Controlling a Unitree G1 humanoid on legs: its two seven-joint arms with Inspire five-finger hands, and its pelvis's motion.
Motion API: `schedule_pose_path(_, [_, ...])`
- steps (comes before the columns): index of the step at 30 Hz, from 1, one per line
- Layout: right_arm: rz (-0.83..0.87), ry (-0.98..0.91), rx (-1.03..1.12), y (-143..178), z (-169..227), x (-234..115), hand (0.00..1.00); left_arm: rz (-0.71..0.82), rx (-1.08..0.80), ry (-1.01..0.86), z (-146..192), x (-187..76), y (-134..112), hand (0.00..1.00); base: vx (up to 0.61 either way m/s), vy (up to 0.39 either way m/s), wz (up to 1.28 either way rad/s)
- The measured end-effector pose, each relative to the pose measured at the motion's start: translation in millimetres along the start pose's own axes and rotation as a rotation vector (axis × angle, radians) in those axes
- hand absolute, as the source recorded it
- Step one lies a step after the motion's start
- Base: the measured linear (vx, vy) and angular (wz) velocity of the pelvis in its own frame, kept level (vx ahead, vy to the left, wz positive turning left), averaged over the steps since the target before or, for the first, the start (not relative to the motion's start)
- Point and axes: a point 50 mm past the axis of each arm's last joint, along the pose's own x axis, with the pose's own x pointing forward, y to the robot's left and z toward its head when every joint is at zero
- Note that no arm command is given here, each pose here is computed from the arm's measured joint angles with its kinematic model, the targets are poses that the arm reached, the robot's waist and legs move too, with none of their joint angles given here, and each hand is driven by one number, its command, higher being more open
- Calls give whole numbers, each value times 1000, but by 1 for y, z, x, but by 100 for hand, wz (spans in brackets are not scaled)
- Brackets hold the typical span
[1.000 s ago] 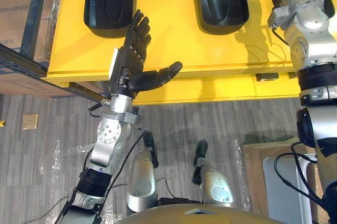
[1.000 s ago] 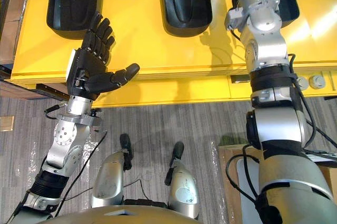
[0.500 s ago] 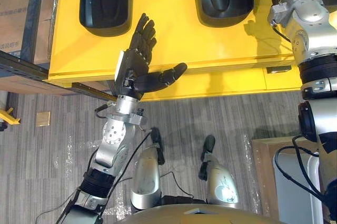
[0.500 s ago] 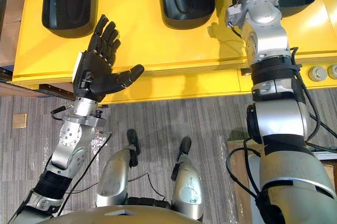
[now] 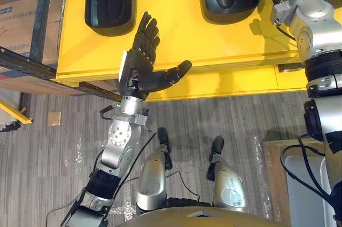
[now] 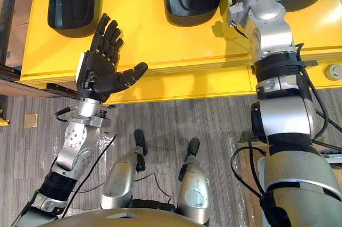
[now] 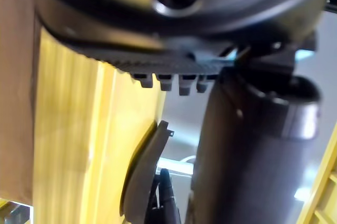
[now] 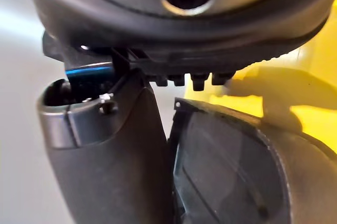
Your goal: Walk over and take three plastic housings, then place them on the shelf
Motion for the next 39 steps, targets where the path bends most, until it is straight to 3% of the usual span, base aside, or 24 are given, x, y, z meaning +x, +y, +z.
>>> schedule_pose_path(39, [45, 5, -37, 4, -5, 0, 100, -3, -21, 51, -10, -10, -8, 100, -5, -28, 1])
